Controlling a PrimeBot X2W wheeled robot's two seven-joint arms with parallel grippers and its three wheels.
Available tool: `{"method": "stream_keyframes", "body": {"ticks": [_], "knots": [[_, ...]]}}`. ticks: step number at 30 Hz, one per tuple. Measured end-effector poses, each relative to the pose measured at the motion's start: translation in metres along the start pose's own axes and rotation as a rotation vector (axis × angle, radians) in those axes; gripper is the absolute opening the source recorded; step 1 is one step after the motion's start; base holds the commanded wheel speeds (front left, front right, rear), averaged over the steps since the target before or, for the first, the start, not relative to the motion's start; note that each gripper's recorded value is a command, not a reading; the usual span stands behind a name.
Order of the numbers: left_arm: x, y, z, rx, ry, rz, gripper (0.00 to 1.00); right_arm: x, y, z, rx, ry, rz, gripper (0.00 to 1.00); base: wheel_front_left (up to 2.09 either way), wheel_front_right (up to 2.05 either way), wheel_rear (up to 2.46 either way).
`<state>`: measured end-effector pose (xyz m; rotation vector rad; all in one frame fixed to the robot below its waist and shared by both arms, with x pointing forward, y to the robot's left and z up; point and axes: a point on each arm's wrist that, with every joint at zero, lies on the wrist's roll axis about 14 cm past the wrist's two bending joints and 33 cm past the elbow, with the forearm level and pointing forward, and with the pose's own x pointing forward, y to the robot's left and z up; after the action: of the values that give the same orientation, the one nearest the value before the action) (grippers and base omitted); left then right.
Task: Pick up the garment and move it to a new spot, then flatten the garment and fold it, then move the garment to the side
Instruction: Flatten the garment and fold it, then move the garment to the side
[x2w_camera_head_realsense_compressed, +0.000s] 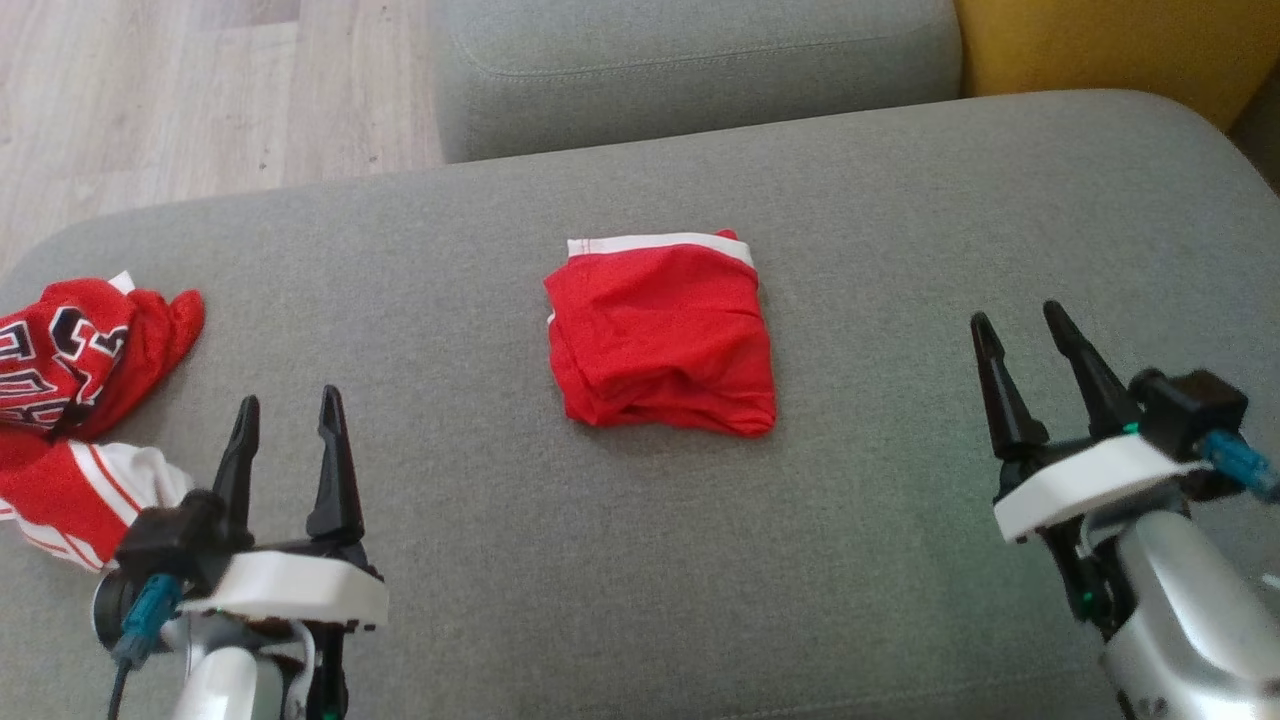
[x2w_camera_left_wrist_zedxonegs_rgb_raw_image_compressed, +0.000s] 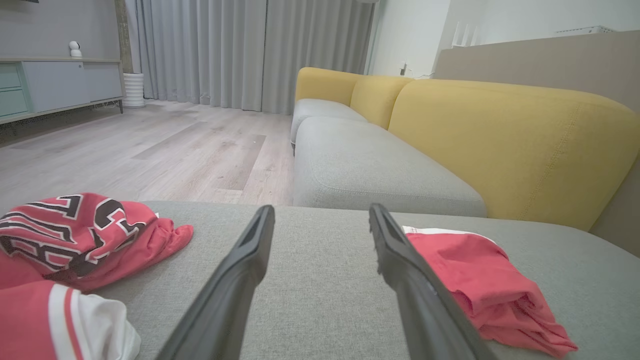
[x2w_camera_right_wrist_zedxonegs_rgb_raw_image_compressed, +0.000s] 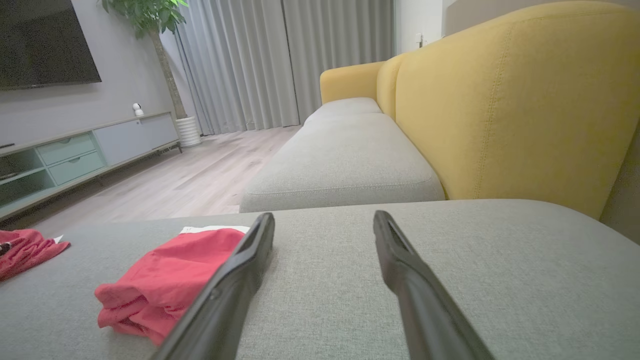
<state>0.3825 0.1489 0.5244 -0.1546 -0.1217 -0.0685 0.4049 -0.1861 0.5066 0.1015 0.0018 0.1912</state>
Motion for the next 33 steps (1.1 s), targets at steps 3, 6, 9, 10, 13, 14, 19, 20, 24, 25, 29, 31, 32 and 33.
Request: {"method": "stream_keyframes", "body": {"ticks": [3, 6, 9, 10, 13, 14, 19, 20, 24, 25, 29, 31, 32, 33], "knots": [[-0.001, 0.003, -0.001, 0.010, 0.004, 0.006, 1.00, -0.004, 0.003, -0.003, 0.001, -0.009, -0.015, 1.00, 0.00, 0.00, 0.00], [-0.002, 0.005, -0.002, 0.016, 0.007, 0.014, 1.00, -0.007, 0.009, -0.010, 0.005, 0.000, -0.019, 1.00, 0.00, 0.00, 0.00], [-0.002, 0.008, -0.003, 0.015, 0.009, 0.023, 1.00, -0.008, 0.011, -0.011, 0.006, 0.000, -0.021, 1.00, 0.00, 0.00, 0.00], [-0.002, 0.009, -0.003, 0.014, 0.008, 0.029, 1.00, -0.008, 0.012, -0.012, 0.008, -0.001, -0.021, 1.00, 0.00, 0.00, 0.00], [-0.003, 0.011, -0.003, 0.013, 0.008, 0.037, 1.00, -0.006, 0.013, -0.007, 0.000, -0.016, -0.018, 1.00, 0.00, 0.00, 0.00], [-0.003, 0.011, -0.003, 0.017, 0.009, 0.038, 1.00, -0.005, 0.013, -0.006, -0.001, -0.018, -0.018, 1.00, 0.00, 0.00, 0.00], [-0.003, 0.012, -0.005, 0.019, 0.014, 0.037, 1.00, -0.002, 0.013, -0.005, -0.002, -0.017, -0.017, 1.00, 0.00, 0.00, 0.00], [-0.003, 0.012, -0.006, 0.018, 0.016, 0.038, 1.00, -0.002, 0.013, -0.005, -0.001, -0.014, -0.018, 1.00, 0.00, 0.00, 0.00], [-0.004, 0.013, -0.007, 0.015, 0.018, 0.040, 1.00, 0.000, 0.012, -0.005, 0.001, -0.007, -0.023, 1.00, 0.00, 0.00, 0.00], [-0.004, 0.013, -0.007, 0.014, 0.019, 0.040, 1.00, 0.000, 0.012, -0.006, 0.004, -0.007, -0.024, 1.00, 0.00, 0.00, 0.00], [-0.005, 0.015, -0.006, 0.017, 0.017, 0.045, 1.00, 0.000, 0.016, -0.013, 0.014, 0.021, -0.016, 1.00, 0.00, 0.00, 0.00], [-0.006, 0.017, -0.006, 0.020, 0.017, 0.052, 1.00, 0.002, 0.019, -0.015, 0.014, 0.033, -0.007, 1.00, 0.00, 0.00, 0.00], [-0.007, 0.019, -0.006, 0.020, 0.018, 0.057, 1.00, 0.004, 0.021, -0.017, 0.016, 0.040, -0.002, 1.00, 0.00, 0.00, 0.00], [-0.008, 0.020, -0.007, 0.020, 0.021, 0.061, 1.00, 0.005, 0.023, -0.018, 0.016, 0.050, 0.005, 1.00, 0.00, 0.00, 0.00]]}}
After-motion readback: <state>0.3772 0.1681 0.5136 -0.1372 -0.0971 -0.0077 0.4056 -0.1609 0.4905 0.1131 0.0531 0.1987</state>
